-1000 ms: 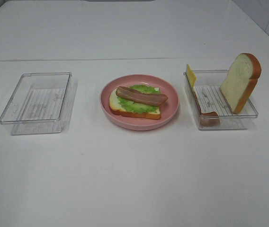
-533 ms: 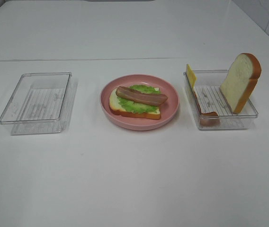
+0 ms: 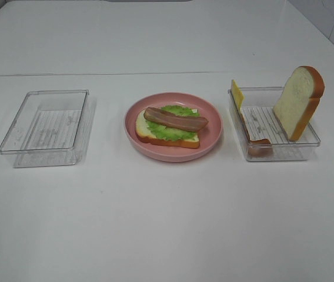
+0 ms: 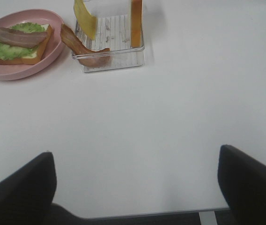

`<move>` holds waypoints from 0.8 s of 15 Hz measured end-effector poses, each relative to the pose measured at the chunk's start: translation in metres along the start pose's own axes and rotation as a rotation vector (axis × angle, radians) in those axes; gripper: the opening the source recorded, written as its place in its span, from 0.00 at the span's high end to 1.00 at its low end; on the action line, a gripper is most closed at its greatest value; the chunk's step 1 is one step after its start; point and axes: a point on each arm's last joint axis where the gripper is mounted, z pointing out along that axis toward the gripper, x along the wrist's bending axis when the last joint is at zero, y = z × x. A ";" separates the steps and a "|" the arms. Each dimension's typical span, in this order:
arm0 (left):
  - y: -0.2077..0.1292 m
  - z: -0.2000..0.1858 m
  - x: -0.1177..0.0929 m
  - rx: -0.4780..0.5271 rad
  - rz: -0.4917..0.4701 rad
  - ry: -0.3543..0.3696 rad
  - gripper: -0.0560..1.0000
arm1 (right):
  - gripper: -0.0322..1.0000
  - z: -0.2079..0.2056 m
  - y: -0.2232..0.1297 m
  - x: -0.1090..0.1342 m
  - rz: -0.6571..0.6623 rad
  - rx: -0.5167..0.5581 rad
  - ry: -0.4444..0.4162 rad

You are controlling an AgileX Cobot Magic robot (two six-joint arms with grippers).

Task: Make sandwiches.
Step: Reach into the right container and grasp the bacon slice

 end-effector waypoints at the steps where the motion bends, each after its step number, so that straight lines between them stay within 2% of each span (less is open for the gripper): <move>1: 0.000 0.000 0.000 -0.001 0.000 0.000 0.01 | 0.10 0.000 0.000 0.000 0.000 0.000 0.000; 4: 0.000 -0.001 0.000 -0.006 0.001 0.000 0.01 | 0.10 0.000 0.000 0.000 0.000 0.000 0.000; 7: -0.014 -0.022 -0.003 -0.179 0.016 0.013 0.01 | 0.10 0.000 0.000 0.000 0.000 0.000 0.000; 8: -0.017 -0.025 -0.004 -0.207 0.018 0.015 0.01 | 0.10 0.000 0.000 0.000 0.000 0.000 0.000; 9: -0.030 -0.038 -0.006 -0.322 0.029 0.024 0.01 | 0.10 0.000 0.000 0.000 0.001 0.000 -0.001; 12: -0.033 -0.041 -0.006 -0.349 0.032 0.026 0.01 | 0.10 0.000 0.000 0.000 0.001 0.000 -0.001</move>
